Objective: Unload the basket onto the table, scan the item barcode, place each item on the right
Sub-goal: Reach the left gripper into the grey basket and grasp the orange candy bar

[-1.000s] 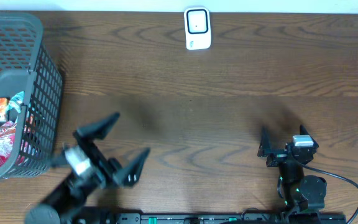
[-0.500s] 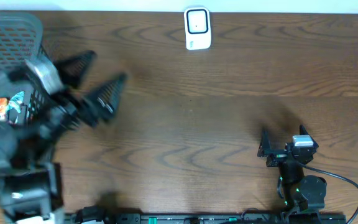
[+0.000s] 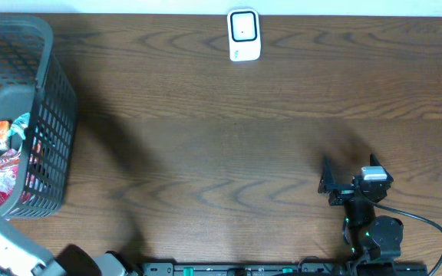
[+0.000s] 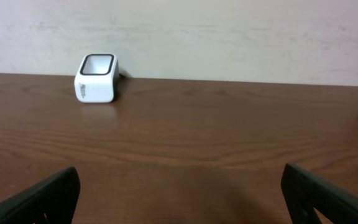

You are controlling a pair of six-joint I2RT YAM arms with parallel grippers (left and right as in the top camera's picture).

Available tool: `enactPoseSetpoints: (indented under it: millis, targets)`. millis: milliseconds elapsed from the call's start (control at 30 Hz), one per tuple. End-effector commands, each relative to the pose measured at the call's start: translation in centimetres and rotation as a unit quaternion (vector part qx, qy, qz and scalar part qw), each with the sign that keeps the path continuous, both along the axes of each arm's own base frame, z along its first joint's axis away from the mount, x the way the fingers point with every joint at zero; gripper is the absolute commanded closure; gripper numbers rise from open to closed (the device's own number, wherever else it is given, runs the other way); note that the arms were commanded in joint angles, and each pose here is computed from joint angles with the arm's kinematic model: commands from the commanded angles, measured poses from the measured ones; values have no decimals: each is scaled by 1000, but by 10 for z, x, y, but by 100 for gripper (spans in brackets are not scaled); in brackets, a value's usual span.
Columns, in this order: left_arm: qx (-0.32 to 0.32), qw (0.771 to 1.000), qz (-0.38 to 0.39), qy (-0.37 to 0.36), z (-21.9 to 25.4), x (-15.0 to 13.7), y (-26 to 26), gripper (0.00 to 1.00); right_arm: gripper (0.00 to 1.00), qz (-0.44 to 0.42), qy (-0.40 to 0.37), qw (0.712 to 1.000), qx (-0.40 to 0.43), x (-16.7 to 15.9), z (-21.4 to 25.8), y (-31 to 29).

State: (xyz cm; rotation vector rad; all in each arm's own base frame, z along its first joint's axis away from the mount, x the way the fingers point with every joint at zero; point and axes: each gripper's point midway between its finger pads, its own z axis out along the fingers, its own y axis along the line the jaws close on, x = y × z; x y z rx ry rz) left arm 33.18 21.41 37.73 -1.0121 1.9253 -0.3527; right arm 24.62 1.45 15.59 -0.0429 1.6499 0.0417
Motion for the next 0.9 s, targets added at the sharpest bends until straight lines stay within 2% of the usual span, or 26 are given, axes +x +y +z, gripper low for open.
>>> enactPoseSetpoints:
  millis: [0,67,167,433,533,633,800,867]
  targets:
    - [-12,976,138,167,-70,-38,51,2,1,4,2,1000,2,0,-1,2]
    - [-34,953,181,241,-106,-53,63,2,1,4,2,1000,2,0,-1,2]
    - [-64,931,204,297,-142,-58,71,2,1,4,2,1000,2,0,-1,2]
    - [-108,875,253,398,-215,-71,85,2,1,4,2,1000,2,0,-1,2]
    - [-125,861,250,424,-240,-74,81,2,1,4,1,1000,2,0,-1,2]
    - [-131,855,240,441,-266,-72,76,2,1,4,2,1000,2,0,-1,2]
    - [-123,859,228,441,-296,-64,68,1,1,4,2,1000,2,0,-1,2]
    - [-120,862,225,439,-301,-61,66,7,1,4,2,1000,2,0,-1,2]
